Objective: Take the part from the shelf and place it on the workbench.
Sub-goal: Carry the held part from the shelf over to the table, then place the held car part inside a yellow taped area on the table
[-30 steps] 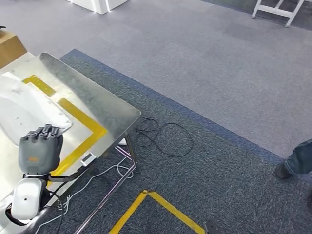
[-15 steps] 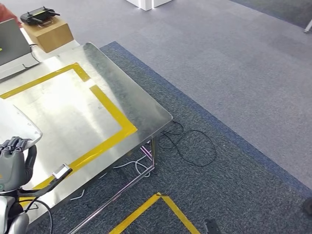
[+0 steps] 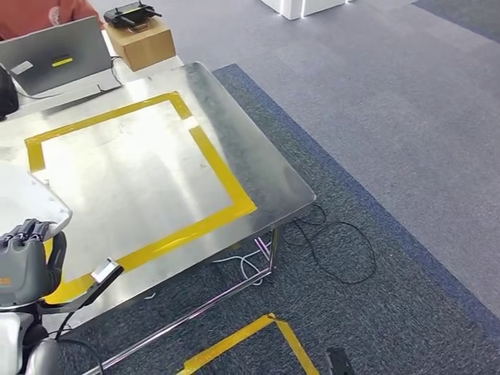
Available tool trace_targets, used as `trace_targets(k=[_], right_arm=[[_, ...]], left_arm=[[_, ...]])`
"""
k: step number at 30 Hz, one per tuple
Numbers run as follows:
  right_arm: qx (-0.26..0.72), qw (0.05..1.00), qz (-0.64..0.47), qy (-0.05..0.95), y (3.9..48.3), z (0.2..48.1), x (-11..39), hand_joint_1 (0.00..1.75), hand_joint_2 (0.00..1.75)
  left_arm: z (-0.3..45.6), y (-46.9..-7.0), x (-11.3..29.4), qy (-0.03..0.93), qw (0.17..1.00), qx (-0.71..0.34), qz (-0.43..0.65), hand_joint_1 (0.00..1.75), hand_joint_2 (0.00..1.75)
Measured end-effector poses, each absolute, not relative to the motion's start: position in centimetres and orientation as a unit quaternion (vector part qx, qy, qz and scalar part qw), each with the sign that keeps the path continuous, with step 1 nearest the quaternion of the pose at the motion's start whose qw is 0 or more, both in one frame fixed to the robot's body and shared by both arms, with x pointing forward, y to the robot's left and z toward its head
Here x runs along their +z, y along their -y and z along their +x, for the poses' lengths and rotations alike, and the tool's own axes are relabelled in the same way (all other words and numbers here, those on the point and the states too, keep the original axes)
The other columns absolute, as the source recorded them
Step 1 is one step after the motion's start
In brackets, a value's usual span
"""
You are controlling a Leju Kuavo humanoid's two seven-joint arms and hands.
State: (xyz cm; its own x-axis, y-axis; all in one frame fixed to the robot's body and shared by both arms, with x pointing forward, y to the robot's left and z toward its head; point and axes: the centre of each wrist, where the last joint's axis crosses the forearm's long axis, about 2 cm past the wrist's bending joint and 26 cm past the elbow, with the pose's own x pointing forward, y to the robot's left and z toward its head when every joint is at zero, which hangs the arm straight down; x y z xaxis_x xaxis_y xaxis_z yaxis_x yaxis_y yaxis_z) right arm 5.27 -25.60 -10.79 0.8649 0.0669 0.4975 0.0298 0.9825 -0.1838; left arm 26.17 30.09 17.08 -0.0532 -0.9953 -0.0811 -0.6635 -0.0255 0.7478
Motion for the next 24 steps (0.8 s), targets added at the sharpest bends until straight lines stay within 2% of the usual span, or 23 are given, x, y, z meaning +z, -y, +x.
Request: trace_targets(k=[5,13,24], right_arm=[[0.013,0.960,-0.090,0.264,25.6,5.8,-10.7,0.00,0.00],[0.029,0.961,-0.085,0.262,25.7,5.7,-10.7,0.00,0.00],[0.035,0.961,-0.086,0.261,25.9,5.5,-10.8,0.00,0.00]], left_arm=[[27.4,-26.5,18.1,0.683,0.241,-0.343,0.599,1.75,1.75],[28.7,-18.9,19.7,0.744,0.172,-0.383,0.520,1.75,1.75],[28.9,-16.7,20.1,0.758,0.128,-0.413,0.487,1.75,1.75]])
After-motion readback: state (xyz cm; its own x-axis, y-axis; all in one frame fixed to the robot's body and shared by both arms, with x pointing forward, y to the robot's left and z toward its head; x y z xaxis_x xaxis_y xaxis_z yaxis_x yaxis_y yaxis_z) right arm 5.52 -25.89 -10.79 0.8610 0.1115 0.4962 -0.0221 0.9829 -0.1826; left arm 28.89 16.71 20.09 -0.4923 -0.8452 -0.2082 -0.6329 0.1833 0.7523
